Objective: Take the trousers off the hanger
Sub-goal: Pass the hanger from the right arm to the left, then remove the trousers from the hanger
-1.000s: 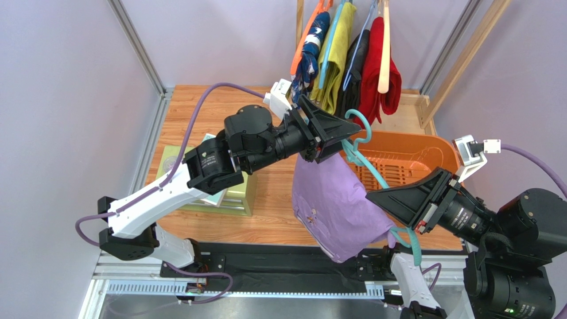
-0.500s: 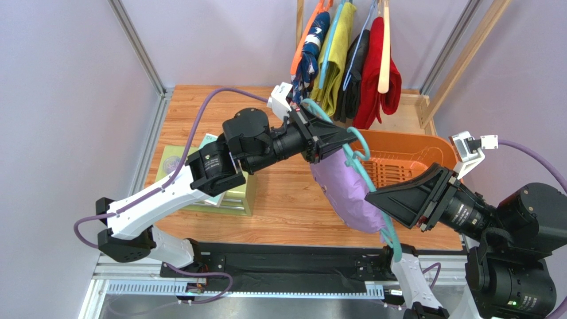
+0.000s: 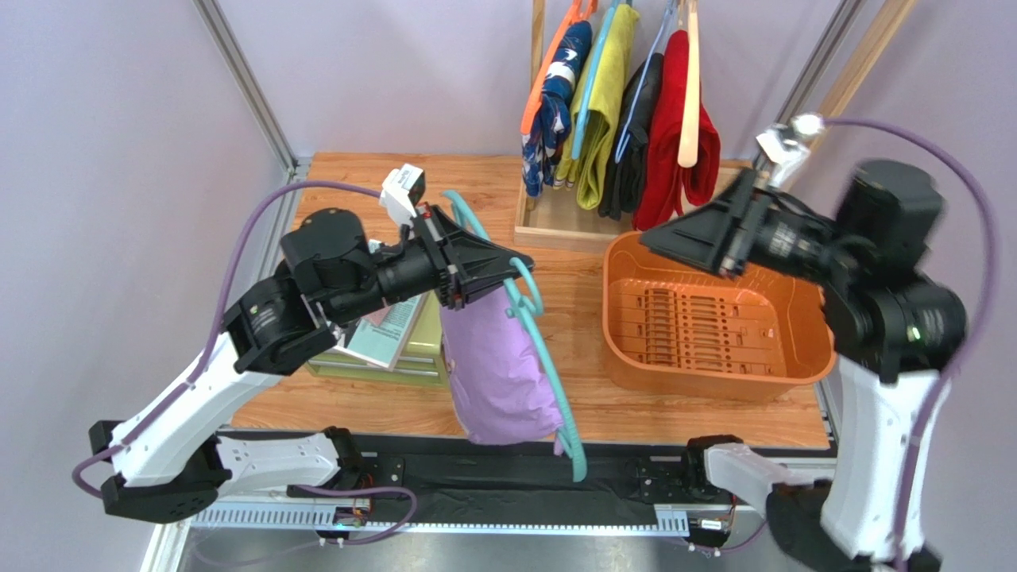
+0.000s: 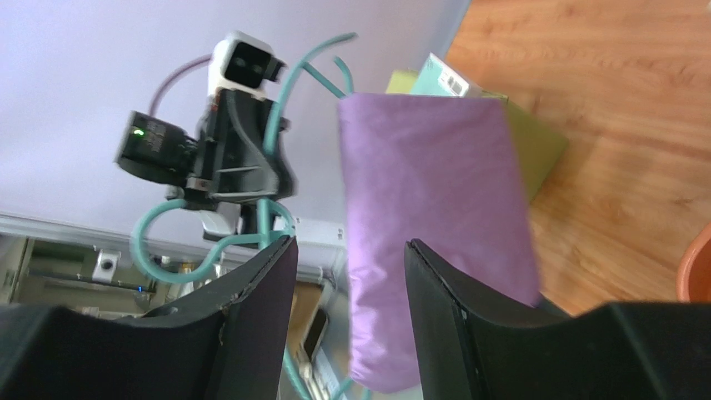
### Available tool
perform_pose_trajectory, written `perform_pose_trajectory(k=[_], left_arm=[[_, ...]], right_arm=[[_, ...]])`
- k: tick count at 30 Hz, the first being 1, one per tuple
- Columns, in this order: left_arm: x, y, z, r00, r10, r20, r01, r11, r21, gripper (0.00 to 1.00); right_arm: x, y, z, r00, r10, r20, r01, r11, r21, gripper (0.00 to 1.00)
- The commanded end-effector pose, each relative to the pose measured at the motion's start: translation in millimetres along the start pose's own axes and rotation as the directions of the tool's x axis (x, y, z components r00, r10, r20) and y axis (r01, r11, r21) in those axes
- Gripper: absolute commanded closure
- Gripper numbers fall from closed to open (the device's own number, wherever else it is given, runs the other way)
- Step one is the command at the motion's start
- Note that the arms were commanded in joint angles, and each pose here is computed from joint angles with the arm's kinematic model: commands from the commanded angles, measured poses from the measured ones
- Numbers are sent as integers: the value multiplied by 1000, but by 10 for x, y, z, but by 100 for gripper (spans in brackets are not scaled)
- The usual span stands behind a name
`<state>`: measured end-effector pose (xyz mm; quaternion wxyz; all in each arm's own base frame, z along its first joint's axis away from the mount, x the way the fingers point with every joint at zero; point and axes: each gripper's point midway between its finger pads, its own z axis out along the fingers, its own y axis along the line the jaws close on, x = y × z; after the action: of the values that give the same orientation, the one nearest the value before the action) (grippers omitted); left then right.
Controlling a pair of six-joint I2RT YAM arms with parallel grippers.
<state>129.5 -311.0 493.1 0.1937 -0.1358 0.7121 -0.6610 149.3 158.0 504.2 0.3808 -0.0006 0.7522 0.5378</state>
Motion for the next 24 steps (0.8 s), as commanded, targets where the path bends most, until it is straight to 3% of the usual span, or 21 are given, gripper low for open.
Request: perform_pose_trajectory(k=[1,8,13,17,20,24], left_arm=[[67,-519,-359,998,39,-42,-31,984,174,100],[107,-770,-602,996,53,-74,-33,968,247,100],[179,-983,-784,988,20,-151,34,936,350,100],[145,-1094,-873,987,-3,-159,65,920,386,100],[71,-1212,-962,987,-24,-160,88,910,406,100],[86,-1340,-1040,981,-42,-189,121,896,427,100]], right_arm=[[-79,-166,588,989,-134,-60,139,985,101,45],[118,-59,861,953,-284,-101,287,958,11,40],[629,-125,563,826,-556,-90,545,829,-124,32],[1165,-337,467,771,-617,-161,585,785,-206,29],[1335,-437,384,740,-654,-157,620,754,-217,26],[1504,-360,252,708,-702,-73,651,689,-319,16]])
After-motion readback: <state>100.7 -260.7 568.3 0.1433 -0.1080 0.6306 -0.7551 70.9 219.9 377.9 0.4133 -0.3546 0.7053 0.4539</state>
